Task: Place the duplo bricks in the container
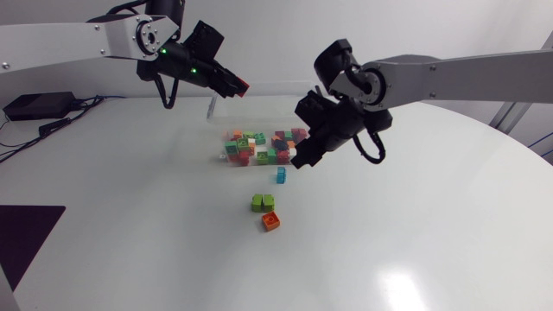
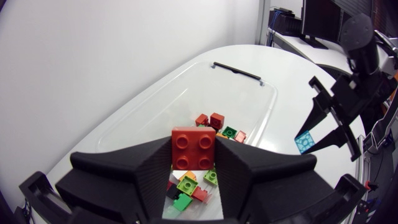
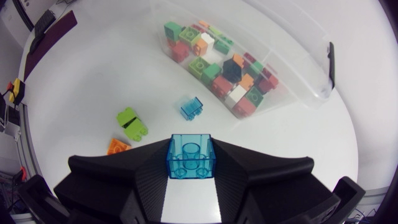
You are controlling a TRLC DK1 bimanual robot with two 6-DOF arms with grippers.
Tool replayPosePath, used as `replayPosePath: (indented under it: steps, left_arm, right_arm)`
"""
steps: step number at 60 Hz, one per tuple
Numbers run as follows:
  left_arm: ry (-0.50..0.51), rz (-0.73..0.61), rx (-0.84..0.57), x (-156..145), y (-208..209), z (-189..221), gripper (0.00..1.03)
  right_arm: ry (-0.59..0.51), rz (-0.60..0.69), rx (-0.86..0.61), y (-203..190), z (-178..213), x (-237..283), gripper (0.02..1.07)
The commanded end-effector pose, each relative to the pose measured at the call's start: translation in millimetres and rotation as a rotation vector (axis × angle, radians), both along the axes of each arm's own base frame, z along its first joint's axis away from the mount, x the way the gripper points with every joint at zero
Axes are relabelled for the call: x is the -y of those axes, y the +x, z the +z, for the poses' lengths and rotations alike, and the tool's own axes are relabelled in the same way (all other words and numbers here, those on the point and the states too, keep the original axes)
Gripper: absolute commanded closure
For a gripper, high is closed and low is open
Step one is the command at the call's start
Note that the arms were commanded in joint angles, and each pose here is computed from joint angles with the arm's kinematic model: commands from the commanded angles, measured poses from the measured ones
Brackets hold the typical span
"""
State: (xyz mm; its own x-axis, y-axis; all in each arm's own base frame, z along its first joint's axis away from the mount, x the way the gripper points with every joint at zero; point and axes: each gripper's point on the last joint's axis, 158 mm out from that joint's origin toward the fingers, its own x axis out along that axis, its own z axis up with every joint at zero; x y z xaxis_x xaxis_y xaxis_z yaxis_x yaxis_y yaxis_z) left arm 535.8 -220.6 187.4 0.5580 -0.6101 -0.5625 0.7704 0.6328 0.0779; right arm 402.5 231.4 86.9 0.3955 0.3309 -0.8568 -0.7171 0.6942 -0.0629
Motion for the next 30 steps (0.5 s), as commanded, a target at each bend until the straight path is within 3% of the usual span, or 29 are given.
replayPosePath:
  steps: [1,7,11,13,15,17,27,30]
  left_arm:
    - [-0.036,0.047,0.021,0.6,24.2,10.1,0.76]
    - [-0.047,0.082,0.037,4.0,41.0,11.1,0.72]
    - [-0.031,0.136,0.050,0.9,53.1,10.0,0.58]
    - [-0.031,0.162,0.058,-1.6,57.0,12.1,0.43]
    - [-0.029,0.188,0.079,-4.5,61.8,14.7,0.16]
    - [-0.027,0.210,0.095,-8.1,64.4,17.6,0.05]
    - [-0.033,0.250,0.154,-23.7,57.2,37.3,0.05]
    - [-0.053,0.260,0.213,-33.7,43.6,60.8,0.05]
  right_arm:
    - [0.035,-0.017,0.024,0.5,25.0,-3.9,0.78]
    - [0.063,-0.024,0.059,4.1,45.9,-7.7,0.78]
    - [0.086,-0.034,0.086,9.2,59.2,-10.3,0.78]
    - [0.095,-0.036,0.100,11.5,65.1,-11.6,0.78]
    - [0.112,-0.038,0.122,15.2,74.7,-13.8,0.78]
    - [0.130,-0.043,0.138,18.7,82.0,-16.3,0.78]
    - [0.195,-0.061,0.222,40.8,112.6,-27.9,0.77]
    - [0.217,-0.070,0.243,51.5,119.0,-33.5,0.77]
